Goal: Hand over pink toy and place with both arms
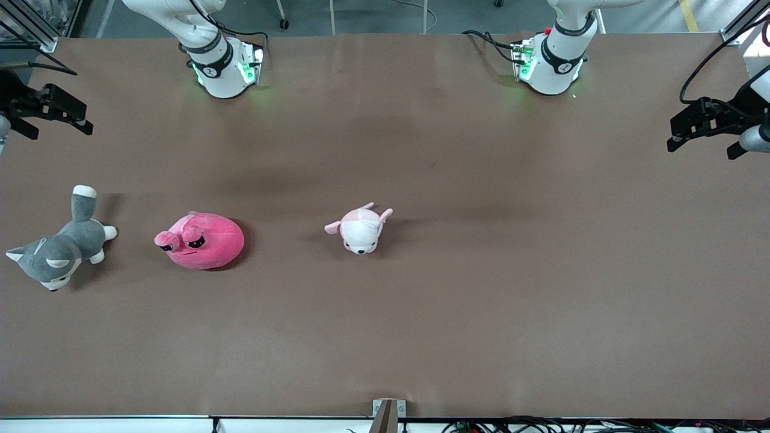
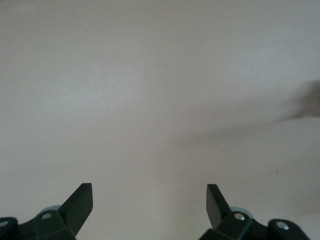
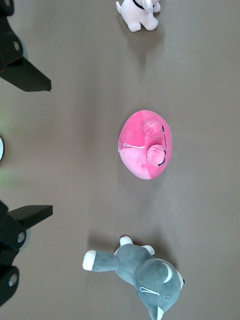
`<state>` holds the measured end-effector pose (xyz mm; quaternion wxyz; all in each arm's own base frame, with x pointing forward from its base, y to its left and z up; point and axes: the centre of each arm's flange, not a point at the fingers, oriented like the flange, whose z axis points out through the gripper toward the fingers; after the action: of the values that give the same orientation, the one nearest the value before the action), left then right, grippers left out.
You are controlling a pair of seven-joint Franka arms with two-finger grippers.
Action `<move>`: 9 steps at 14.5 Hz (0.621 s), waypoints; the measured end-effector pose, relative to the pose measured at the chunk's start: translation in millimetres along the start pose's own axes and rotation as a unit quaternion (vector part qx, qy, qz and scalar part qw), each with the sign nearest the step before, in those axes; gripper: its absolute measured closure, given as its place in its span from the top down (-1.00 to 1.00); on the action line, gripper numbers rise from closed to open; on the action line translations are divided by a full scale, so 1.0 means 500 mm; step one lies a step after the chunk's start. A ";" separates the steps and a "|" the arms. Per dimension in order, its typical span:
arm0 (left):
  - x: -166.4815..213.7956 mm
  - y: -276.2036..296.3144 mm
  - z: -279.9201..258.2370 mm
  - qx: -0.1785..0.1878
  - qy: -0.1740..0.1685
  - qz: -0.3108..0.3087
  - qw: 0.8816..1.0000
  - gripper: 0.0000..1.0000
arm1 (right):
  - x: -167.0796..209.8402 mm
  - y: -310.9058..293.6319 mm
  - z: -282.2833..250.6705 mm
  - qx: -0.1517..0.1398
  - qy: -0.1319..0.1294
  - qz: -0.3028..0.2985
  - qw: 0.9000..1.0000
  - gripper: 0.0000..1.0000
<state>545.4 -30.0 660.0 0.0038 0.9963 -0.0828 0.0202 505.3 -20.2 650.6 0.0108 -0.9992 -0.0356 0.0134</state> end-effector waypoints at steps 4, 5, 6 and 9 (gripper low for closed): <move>0.001 0.003 -0.001 0.000 0.001 -0.022 1.000 1.00 | -0.001 0.004 0.000 0.000 -0.001 0.002 1.000 1.00; 0.001 0.004 -0.001 0.000 0.001 -0.026 1.000 1.00 | -0.001 0.004 0.001 0.000 -0.002 0.002 1.000 1.00; 0.001 0.004 -0.001 0.000 0.001 -0.027 1.000 1.00 | -0.001 0.004 0.001 0.001 -0.002 0.002 1.000 1.00; 0.001 0.004 -0.001 0.000 0.001 -0.028 1.000 1.00 | -0.002 0.004 0.001 0.001 -0.004 0.002 1.000 1.00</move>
<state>545.4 -32.1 660.3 0.0045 0.9983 -0.0550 0.0207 504.3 -22.2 650.0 0.0113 -0.9992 -0.0338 0.0173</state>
